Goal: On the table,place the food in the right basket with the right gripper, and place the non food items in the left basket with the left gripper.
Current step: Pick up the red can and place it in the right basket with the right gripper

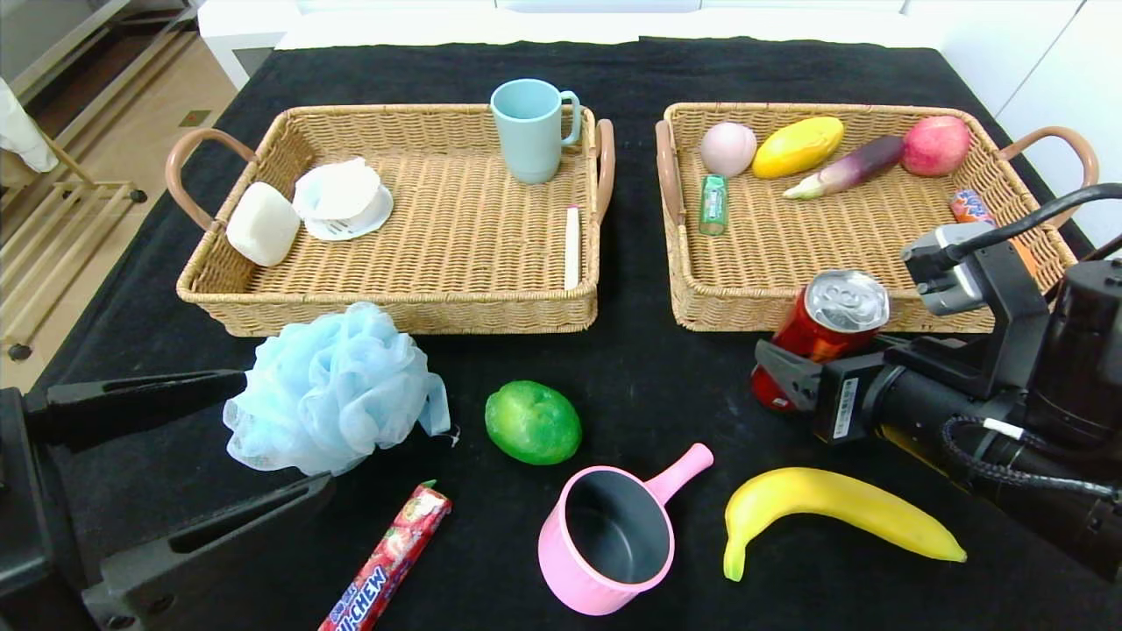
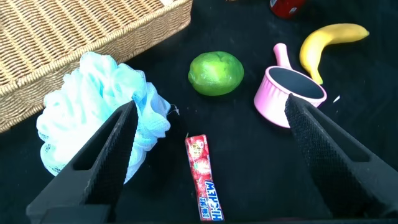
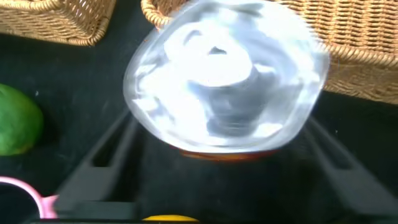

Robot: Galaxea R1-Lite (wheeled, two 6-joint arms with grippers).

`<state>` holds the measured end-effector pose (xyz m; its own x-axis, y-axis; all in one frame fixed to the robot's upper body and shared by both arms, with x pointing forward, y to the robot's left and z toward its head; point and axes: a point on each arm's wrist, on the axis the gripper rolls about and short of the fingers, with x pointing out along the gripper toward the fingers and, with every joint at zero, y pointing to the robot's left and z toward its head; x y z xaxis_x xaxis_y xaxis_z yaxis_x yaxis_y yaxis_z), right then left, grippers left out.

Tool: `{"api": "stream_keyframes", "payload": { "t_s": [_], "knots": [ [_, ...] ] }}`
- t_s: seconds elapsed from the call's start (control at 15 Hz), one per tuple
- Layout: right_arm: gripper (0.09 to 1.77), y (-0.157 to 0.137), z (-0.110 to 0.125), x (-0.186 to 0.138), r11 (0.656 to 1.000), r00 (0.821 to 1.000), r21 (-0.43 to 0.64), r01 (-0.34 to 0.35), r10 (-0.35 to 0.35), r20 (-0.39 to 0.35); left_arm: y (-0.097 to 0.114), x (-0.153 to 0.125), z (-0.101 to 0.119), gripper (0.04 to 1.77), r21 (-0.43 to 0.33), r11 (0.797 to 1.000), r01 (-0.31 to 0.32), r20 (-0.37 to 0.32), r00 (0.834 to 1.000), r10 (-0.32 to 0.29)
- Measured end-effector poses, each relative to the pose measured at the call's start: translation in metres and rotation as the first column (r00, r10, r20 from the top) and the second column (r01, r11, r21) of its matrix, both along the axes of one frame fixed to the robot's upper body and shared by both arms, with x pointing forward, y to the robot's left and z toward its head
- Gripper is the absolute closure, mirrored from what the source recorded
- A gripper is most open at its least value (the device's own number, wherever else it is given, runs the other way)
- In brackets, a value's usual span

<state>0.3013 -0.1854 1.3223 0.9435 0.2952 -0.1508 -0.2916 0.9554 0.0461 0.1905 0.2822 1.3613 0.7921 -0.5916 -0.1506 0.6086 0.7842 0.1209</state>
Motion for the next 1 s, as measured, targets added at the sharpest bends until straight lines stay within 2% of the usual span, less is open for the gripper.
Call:
{"api": "stream_keyframes", "payload": {
  "t_s": [0.13, 0.27, 1.0],
  "knots": [
    [0.74, -0.0003, -0.0006, 0.0006, 1.000, 1.000, 0.003, 0.003, -0.003, 0.004, 0.0000, 0.0000, -0.0004, 0.09, 0.002, 1.000, 0.001, 0.000, 1.000, -0.001],
    [0.83, -0.0019, -0.0019, 0.0009, 1.000, 1.000, 0.003, 0.023, -0.023, 0.008, 0.0002, -0.0004, -0.0005, 0.09, 0.006, 1.000, 0.001, 0.004, 1.000, -0.001],
    [0.85, -0.0034, -0.0031, -0.0028, 1.000, 1.000, -0.018, 0.017, -0.017, 0.007, 0.0011, -0.0026, -0.0006, 0.09, 0.016, 1.000, 0.004, 0.017, 1.000, -0.004]
  ]
}}
